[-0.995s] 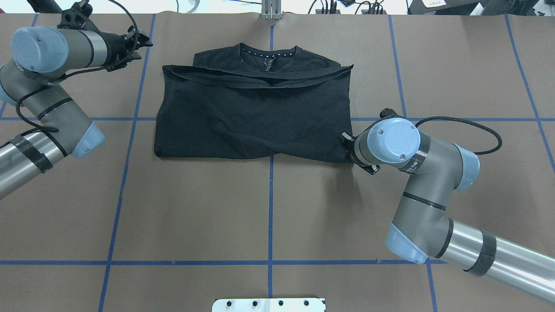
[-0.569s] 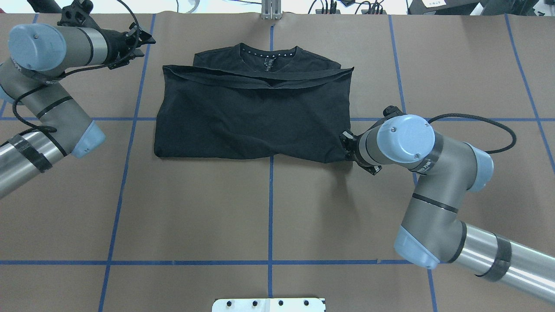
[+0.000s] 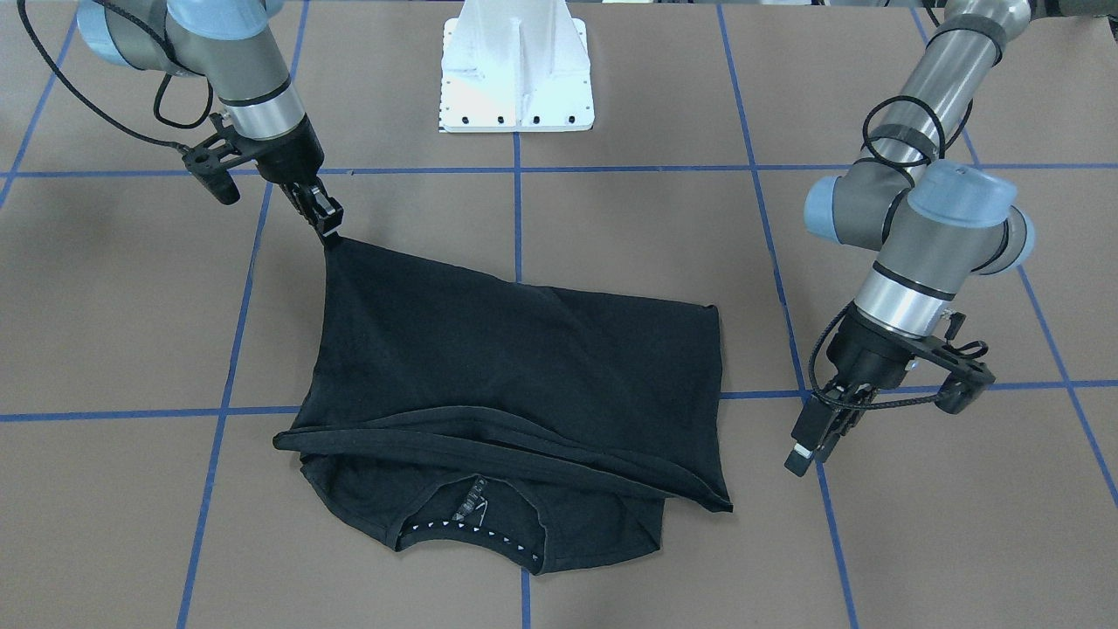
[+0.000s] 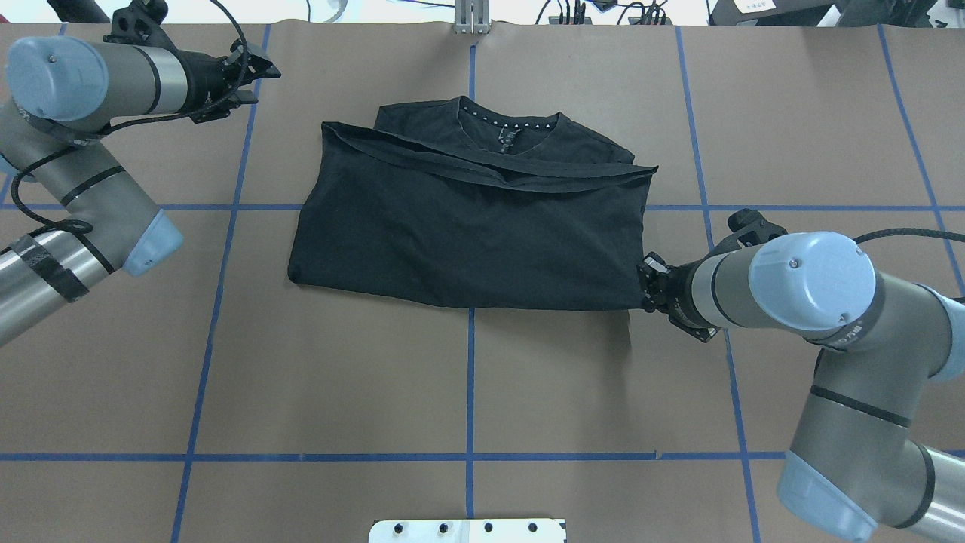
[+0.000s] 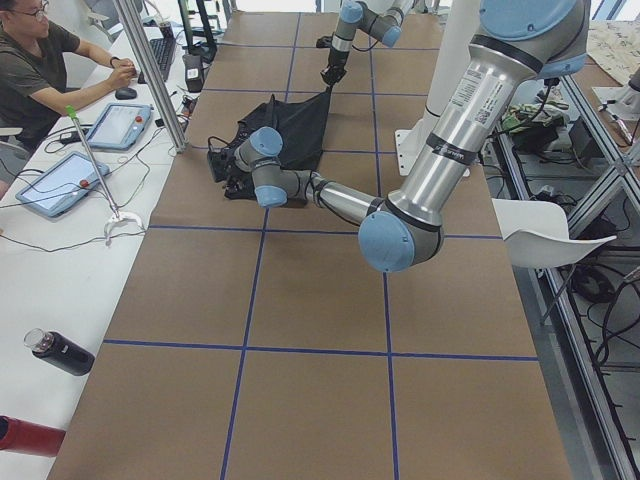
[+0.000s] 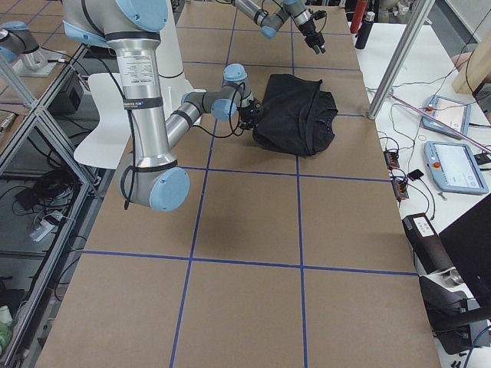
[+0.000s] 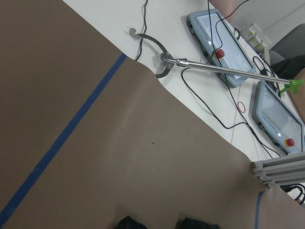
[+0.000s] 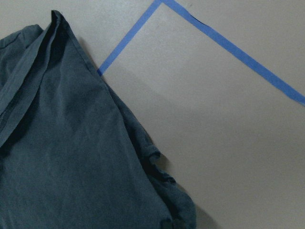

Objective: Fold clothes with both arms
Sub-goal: 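Grasp the corner with the right gripper and drag it toward the robot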

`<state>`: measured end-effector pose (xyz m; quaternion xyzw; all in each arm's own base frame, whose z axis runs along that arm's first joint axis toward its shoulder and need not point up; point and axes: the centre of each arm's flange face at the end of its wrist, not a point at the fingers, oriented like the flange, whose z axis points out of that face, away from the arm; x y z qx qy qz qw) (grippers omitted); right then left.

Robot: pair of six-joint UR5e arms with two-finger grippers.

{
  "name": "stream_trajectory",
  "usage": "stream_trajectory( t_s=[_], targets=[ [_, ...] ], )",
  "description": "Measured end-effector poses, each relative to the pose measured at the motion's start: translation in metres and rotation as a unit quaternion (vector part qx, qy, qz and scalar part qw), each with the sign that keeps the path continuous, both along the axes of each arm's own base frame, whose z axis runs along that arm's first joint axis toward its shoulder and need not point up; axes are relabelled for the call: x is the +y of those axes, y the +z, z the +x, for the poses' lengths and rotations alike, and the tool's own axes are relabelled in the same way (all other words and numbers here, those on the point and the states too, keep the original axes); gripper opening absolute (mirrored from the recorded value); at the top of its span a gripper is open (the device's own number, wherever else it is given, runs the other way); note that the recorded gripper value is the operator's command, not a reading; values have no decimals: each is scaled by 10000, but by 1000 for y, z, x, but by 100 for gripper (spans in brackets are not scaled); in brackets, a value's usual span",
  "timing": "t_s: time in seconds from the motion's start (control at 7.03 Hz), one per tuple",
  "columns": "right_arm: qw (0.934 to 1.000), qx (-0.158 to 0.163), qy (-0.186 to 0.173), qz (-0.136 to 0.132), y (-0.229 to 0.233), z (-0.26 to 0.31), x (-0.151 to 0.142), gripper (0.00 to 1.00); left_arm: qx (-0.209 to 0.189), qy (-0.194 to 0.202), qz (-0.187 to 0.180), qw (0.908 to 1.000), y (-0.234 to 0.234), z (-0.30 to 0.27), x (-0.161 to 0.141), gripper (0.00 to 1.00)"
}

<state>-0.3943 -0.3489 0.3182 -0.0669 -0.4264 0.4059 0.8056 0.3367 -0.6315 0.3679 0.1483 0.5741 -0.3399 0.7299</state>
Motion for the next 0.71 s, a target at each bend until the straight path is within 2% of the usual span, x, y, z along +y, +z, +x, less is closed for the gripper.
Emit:
stream_trajectory(
  t_s=[0.14,0.28,0.43,0.57,0.71],
  targets=[
    [9995,54,-292,-71,-10,0,32,0,59,160,-7,9999,-3,1,3,64],
    [9970,207,-721,-180,-25,-3,75,0,150,384,-10,9991,-9,-1,7,65],
    [9915,427,-1185,-320,-37,-10,124,0,260,604,10,9978,-16,-5,13,66],
    [9846,597,-1576,-457,-42,-20,167,47,382,796,50,9961,-23,-12,25,69],
    [9785,687,-1866,-555,-43,-29,203,99,471,950,65,9943,-28,-20,40,73]
  ],
)
